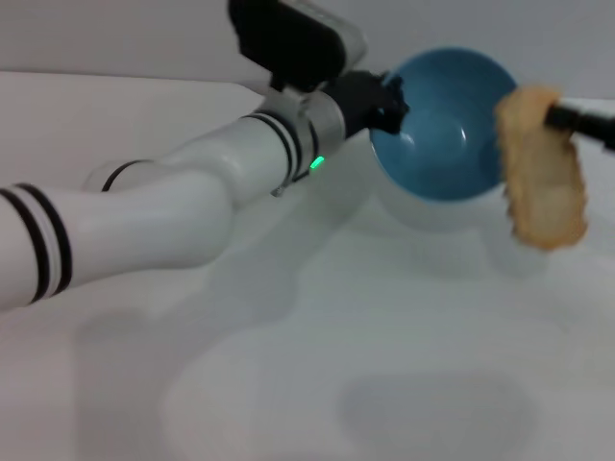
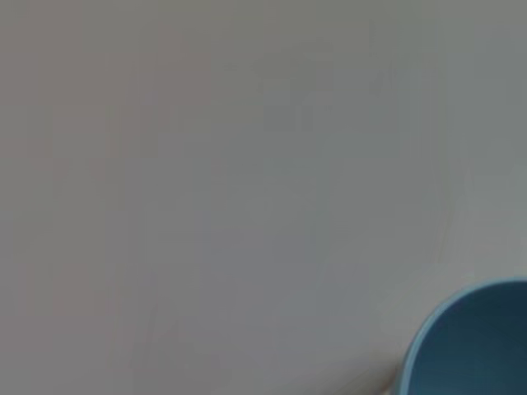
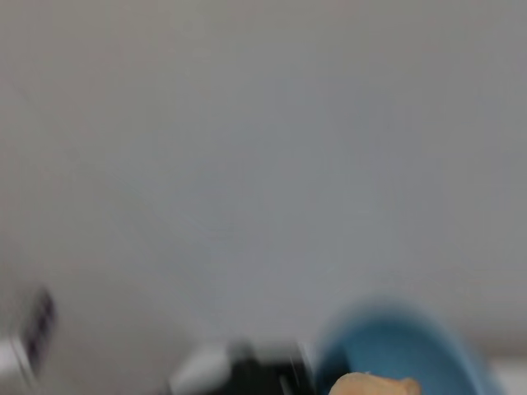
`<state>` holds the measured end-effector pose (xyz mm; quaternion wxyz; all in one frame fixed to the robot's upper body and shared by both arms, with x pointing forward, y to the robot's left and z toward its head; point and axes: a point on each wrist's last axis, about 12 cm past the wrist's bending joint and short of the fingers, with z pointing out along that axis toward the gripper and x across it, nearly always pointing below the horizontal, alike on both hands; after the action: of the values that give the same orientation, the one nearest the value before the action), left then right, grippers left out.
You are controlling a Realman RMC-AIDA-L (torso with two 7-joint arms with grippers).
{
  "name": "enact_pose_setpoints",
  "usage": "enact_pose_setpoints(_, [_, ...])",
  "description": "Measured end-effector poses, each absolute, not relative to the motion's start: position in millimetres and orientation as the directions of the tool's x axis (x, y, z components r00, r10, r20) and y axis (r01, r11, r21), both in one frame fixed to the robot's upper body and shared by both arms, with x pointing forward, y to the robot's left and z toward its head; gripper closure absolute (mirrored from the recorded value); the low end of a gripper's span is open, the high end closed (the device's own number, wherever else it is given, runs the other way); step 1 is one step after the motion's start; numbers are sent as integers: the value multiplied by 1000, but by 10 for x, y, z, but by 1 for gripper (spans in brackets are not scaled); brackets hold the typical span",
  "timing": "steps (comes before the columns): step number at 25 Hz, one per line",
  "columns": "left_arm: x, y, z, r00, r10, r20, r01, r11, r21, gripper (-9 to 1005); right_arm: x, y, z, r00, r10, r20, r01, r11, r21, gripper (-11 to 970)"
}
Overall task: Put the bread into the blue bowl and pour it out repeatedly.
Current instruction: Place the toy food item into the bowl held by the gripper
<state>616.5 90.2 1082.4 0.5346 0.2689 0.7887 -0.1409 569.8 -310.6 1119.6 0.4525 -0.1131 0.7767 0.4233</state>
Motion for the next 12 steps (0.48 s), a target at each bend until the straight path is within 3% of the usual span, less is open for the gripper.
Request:
enact_pose_setpoints(6, [6140,692,10856,-323,349,-880,656,753,58,997,5778,-3190,11462,-463,259,-848,-592,622,513,867])
enact_pose_setpoints(12, [6059,526,10901,-325,374,-868,707,706,40,996,5870,-3121,11404,-468,283,-837,-566,632,530,875])
